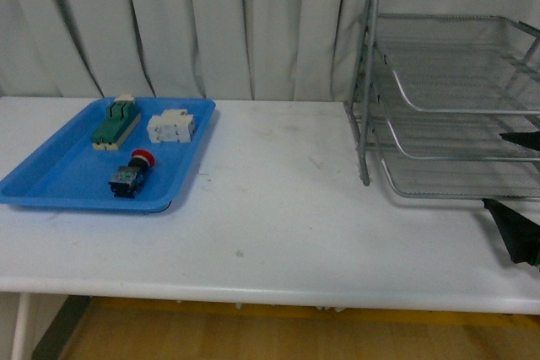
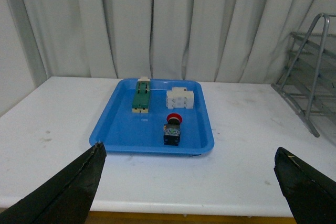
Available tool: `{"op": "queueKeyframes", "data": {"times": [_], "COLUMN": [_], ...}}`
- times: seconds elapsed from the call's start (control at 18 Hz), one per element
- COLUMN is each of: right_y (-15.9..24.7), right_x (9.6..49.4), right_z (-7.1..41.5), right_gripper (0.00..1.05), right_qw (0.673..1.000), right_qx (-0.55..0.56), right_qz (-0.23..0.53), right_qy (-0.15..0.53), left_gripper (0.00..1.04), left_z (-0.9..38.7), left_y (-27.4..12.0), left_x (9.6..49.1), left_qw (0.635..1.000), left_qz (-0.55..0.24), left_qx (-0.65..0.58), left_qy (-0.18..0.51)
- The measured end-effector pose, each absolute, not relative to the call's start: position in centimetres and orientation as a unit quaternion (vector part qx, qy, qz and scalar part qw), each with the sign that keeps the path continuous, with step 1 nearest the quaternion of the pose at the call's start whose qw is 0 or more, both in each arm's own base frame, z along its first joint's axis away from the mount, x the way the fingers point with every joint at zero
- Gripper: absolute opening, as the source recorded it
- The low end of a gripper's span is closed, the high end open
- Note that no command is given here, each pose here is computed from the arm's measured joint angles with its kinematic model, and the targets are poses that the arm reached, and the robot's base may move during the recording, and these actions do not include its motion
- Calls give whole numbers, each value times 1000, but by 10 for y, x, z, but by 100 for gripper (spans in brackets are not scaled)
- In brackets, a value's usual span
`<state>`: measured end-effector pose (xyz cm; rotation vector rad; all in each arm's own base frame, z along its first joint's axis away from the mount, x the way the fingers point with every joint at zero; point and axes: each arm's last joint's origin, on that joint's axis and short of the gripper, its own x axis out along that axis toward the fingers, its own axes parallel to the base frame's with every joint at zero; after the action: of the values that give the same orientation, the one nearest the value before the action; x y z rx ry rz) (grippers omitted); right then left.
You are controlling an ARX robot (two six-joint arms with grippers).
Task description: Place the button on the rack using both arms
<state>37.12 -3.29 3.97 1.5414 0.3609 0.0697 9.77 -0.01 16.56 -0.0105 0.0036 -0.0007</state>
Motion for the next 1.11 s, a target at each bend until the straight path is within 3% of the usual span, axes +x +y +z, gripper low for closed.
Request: {"op": "queueKeyframes", "data": {"times": [0.17, 0.45, 0.67, 1.11], "right_y": [-35, -41, -46, -51], "right_x": [387, 397, 398, 394], "right_z": [44, 46, 41, 39], "right_gripper": [82, 35, 4, 4], "right_qw": [716, 733, 730, 728], "right_qx": [680, 664, 667, 669], "right_qz": [52, 64, 58, 55], "right_qy": [148, 136, 137, 138], "left_gripper": [98, 98, 98, 98], "left_z": [166, 166, 166, 166], "left_y": [0, 0, 0, 0], "left_x": [98, 98, 98, 98], "left_qw": [1000, 1000, 1000, 1000], "left_qz": [0, 0, 0, -1], "left_qx": [-5, -5, -5, -5], "left_qy": [2, 2, 2, 2]}}
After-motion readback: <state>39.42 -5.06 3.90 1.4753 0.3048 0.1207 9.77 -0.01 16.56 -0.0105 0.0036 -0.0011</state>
